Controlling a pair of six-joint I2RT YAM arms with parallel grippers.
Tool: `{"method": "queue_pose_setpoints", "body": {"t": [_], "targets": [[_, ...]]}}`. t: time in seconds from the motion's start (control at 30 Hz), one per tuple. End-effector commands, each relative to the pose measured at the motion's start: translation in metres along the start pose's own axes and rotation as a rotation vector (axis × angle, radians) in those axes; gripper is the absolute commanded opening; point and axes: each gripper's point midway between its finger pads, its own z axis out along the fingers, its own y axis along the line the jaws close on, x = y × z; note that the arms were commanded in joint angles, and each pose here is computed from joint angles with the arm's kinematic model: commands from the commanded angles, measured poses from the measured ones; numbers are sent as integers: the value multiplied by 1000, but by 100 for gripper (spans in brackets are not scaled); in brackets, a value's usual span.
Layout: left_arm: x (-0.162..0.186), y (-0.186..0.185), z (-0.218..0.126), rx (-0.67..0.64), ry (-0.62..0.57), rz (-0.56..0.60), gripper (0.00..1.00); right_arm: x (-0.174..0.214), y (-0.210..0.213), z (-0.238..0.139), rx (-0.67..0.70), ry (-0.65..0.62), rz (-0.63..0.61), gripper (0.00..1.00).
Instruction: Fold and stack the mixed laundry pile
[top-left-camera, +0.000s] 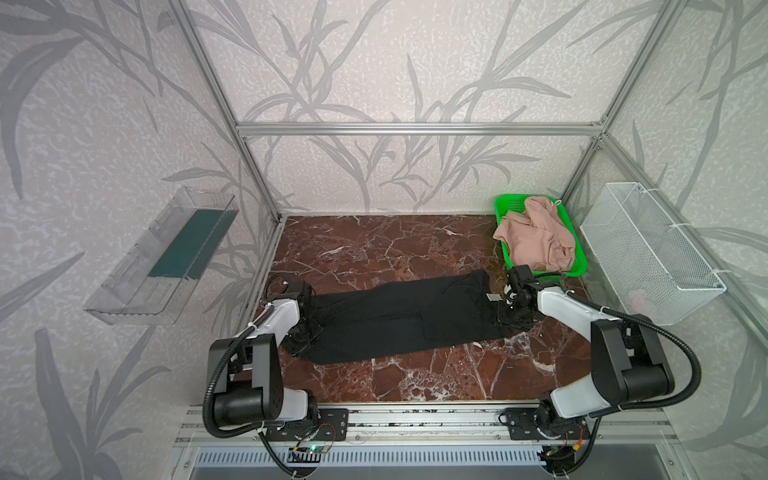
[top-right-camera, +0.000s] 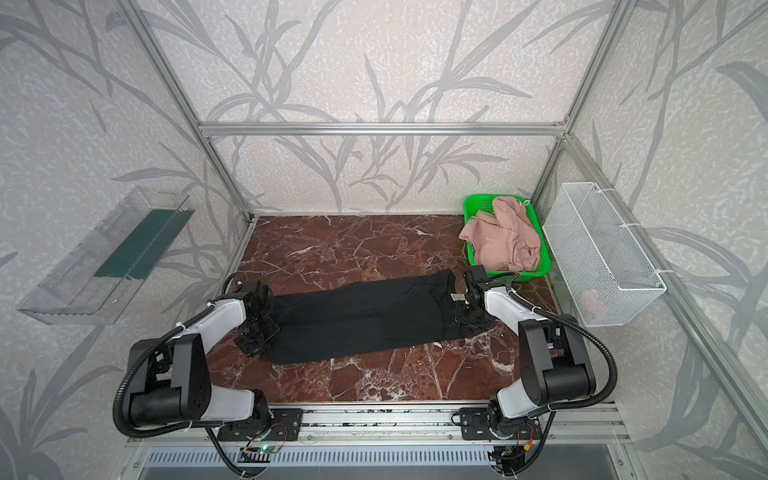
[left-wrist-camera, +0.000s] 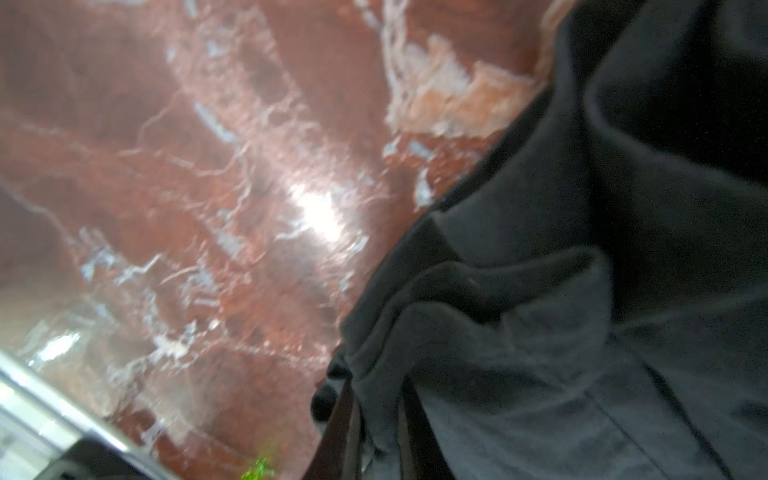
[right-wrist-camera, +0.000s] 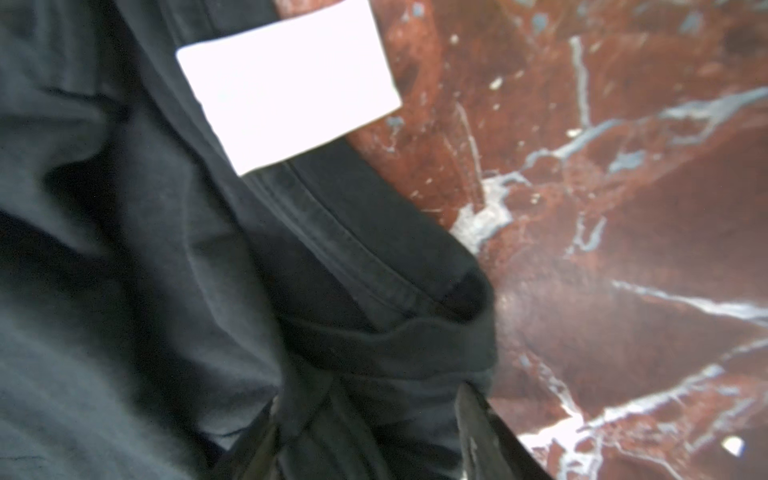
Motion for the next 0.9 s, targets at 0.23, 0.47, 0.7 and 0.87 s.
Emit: {"method": "queue_pose_setpoints", "body": {"t": [0.23, 0.47, 0.7, 0.87], "targets": [[-15, 2, -46, 22, -45, -8, 52, -3, -8, -12, 47, -16, -1, 60], [-43, -24, -79, 142, -150, 90, 60, -5, -2, -6, 22, 11, -18, 59], [-59, -78, -69, 279, -125, 208, 56, -12, 3, 0, 8, 11, -20, 56], [-74, -110, -45, 313, -101, 234, 50, -15, 7, 4, 0, 23, -30, 54]]}}
